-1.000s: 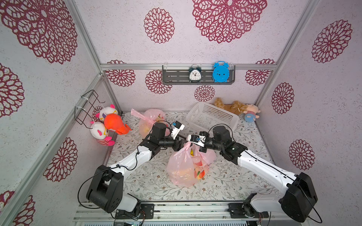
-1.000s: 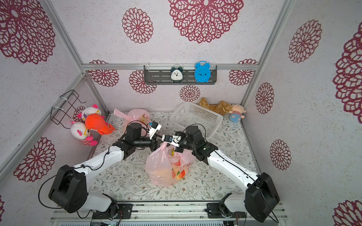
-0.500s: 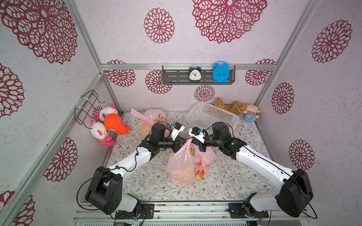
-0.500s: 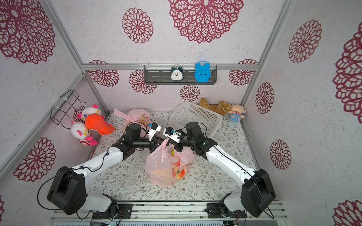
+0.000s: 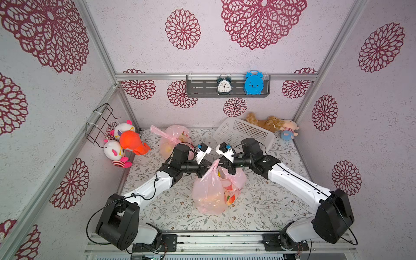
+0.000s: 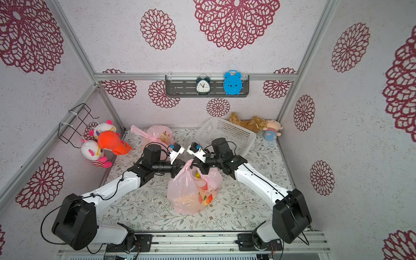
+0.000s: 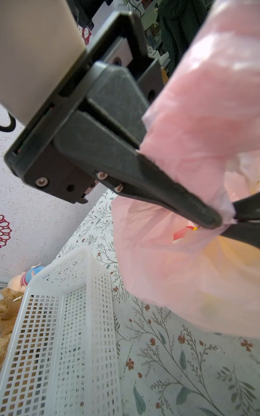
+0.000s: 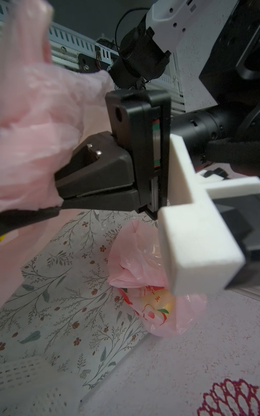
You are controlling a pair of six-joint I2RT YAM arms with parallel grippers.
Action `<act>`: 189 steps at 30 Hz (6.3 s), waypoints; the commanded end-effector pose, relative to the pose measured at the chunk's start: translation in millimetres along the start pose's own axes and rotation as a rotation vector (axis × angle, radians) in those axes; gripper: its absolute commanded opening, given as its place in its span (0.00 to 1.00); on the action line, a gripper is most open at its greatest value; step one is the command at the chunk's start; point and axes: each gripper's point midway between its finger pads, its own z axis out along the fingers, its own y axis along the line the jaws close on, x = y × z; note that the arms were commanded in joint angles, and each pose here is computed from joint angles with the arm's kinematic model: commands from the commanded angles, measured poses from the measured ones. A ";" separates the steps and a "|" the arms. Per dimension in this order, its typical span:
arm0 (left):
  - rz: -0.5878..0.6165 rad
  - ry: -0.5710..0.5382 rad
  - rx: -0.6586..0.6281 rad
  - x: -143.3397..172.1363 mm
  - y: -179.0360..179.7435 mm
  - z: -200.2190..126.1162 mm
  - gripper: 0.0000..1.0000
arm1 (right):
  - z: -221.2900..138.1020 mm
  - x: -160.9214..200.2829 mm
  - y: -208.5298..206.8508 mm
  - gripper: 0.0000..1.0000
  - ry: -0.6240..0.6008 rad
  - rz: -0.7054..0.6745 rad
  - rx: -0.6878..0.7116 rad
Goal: Place the banana into a plastic bag & tie a knot
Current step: Cross the plastic bag at the center of the board, then tie the plastic bag at the center of the board.
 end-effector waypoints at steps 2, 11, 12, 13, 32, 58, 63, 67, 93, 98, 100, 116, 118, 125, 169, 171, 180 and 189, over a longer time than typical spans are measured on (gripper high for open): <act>0.066 -0.068 -0.042 -19.5 -0.4 -9.5 0.00 | -0.2 -1.6 7.0 0.00 0.006 0.034 -0.038; 0.030 -0.031 -0.152 -15.5 17.4 -16.2 0.00 | -8.8 1.0 3.9 0.39 0.002 0.044 0.010; 0.028 -0.031 -0.155 -16.0 17.5 -16.8 0.00 | -10.3 1.7 4.0 0.42 0.003 0.049 0.017; 0.028 -0.032 -0.158 -16.6 17.2 -17.3 0.00 | -12.2 2.0 3.4 0.44 0.005 0.055 0.030; 0.029 -0.061 -0.239 -21.4 19.4 -28.5 0.00 | -51.9 -9.5 44.1 0.52 -0.218 0.510 0.060; 0.043 -0.079 -0.266 -18.8 17.4 -35.5 0.00 | -11.2 -30.2 67.4 0.43 -0.190 0.558 0.067; 0.044 -0.079 -0.268 -18.2 17.5 -36.2 0.00 | -9.9 -30.5 66.2 0.43 -0.183 0.556 0.078; 0.046 -0.081 -0.266 -18.9 16.4 -36.5 0.00 | -9.7 -30.1 60.7 0.36 -0.179 0.565 0.108; 0.046 -0.123 -0.427 -35.2 33.1 -54.7 0.00 | -23.3 12.1 48.2 0.00 -0.084 0.573 0.270; 0.069 -0.188 -0.536 -55.1 38.8 -74.7 0.00 | -41.4 48.1 34.2 0.00 -0.009 0.591 0.435; 0.073 -0.209 -0.568 -61.9 40.2 -81.4 0.00 | -47.3 59.6 33.6 0.00 0.010 0.599 0.468; 0.018 -0.239 -0.344 -82.8 13.0 -74.3 0.00 | -70.3 88.5 23.6 0.00 0.047 0.622 0.614; -0.015 -0.228 -0.260 -82.0 5.0 -65.8 0.00 | -73.0 89.5 14.8 0.00 0.054 0.622 0.666; -0.121 -0.109 -0.186 -58.9 0.6 -51.1 0.00 | -68.2 72.2 -3.1 0.00 0.042 0.613 0.658; -0.239 -0.123 -0.224 -62.5 27.3 -43.8 0.61 | -83.5 92.7 -19.8 0.00 -0.038 0.617 0.534; -0.238 -0.120 -0.313 -61.3 32.5 -54.8 0.63 | -82.1 92.7 -19.7 0.00 -0.037 0.619 0.528; -0.195 -0.109 -0.369 -74.7 0.2 -68.4 0.58 | -79.5 91.4 -20.1 0.00 -0.041 0.629 0.518; -0.267 0.013 -0.374 -64.1 9.3 -45.4 0.56 | -78.4 90.5 -19.3 0.00 -0.040 0.634 0.510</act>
